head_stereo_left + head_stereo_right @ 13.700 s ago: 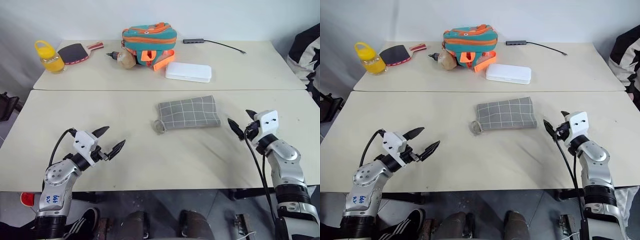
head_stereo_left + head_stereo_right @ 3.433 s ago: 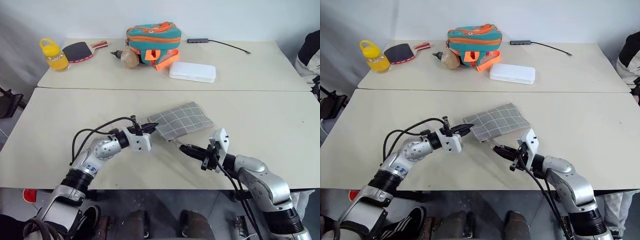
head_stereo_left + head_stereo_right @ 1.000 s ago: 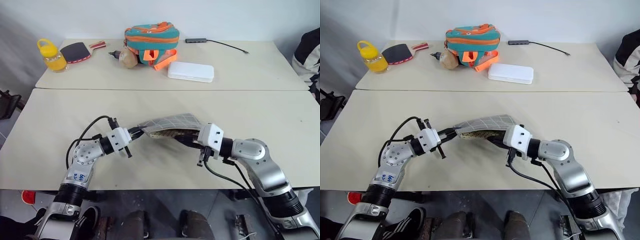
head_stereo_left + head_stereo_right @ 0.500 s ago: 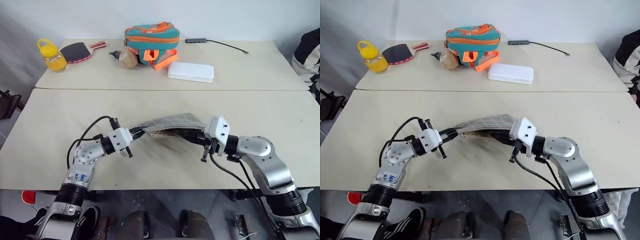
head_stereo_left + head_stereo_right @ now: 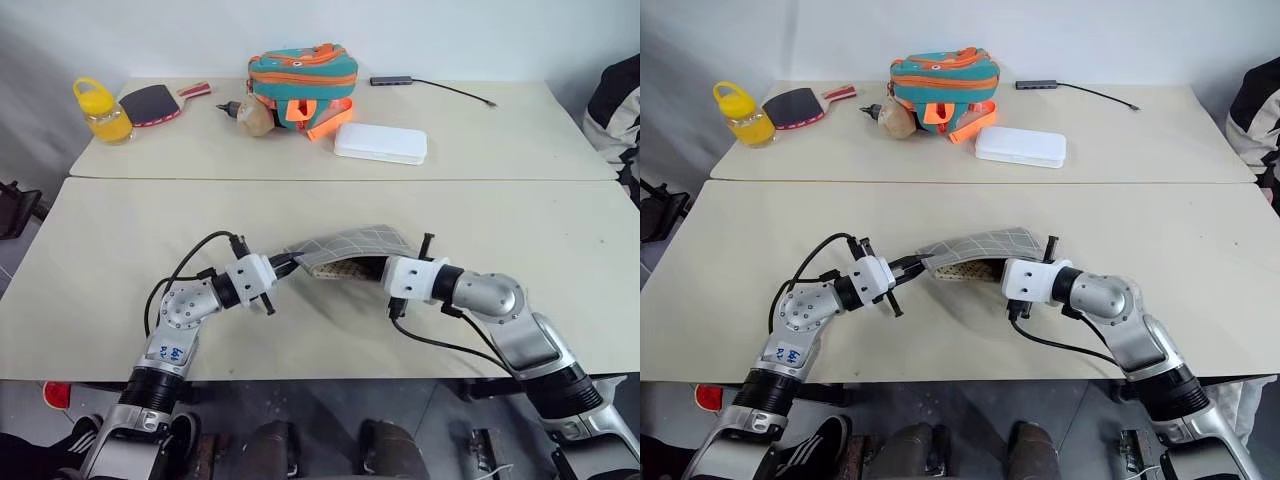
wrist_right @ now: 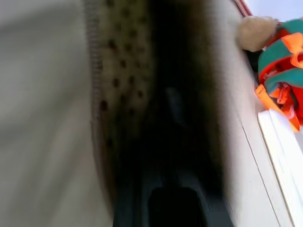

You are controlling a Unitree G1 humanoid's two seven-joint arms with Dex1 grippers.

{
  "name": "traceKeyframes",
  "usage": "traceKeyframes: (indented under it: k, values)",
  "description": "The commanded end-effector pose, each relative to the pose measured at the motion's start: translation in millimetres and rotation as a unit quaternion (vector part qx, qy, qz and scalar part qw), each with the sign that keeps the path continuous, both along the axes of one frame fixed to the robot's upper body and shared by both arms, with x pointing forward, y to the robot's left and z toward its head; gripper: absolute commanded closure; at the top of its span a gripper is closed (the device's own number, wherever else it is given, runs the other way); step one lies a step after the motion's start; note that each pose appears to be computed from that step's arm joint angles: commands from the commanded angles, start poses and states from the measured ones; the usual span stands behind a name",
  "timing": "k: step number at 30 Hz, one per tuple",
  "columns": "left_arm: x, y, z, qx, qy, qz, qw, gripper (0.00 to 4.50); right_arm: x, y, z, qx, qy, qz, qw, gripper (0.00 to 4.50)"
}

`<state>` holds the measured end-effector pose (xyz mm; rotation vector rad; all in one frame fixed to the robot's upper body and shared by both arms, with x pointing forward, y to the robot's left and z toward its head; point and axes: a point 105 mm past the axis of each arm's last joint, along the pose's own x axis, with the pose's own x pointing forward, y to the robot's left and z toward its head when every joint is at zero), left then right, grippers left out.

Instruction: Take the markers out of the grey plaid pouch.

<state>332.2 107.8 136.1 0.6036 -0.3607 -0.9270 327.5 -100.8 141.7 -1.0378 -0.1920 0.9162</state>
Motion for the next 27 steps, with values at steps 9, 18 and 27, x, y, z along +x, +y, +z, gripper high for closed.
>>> traceKeyframes:
  k: [9,18,27]
  values:
    - [-2,-7,22,-0.048,0.005,-0.011,0.999,4.50,4,0,20,-0.007,-0.069,-0.010,0.998,0.40]
    - [-2,-5,18,-0.060,0.048,-0.021,0.997,4.50,3,2,30,0.008,-0.060,0.002,0.998,0.05]
    - [-3,-9,16,-0.072,0.074,-0.028,0.994,4.50,1,-1,41,0.012,-0.025,0.010,1.000,1.63]
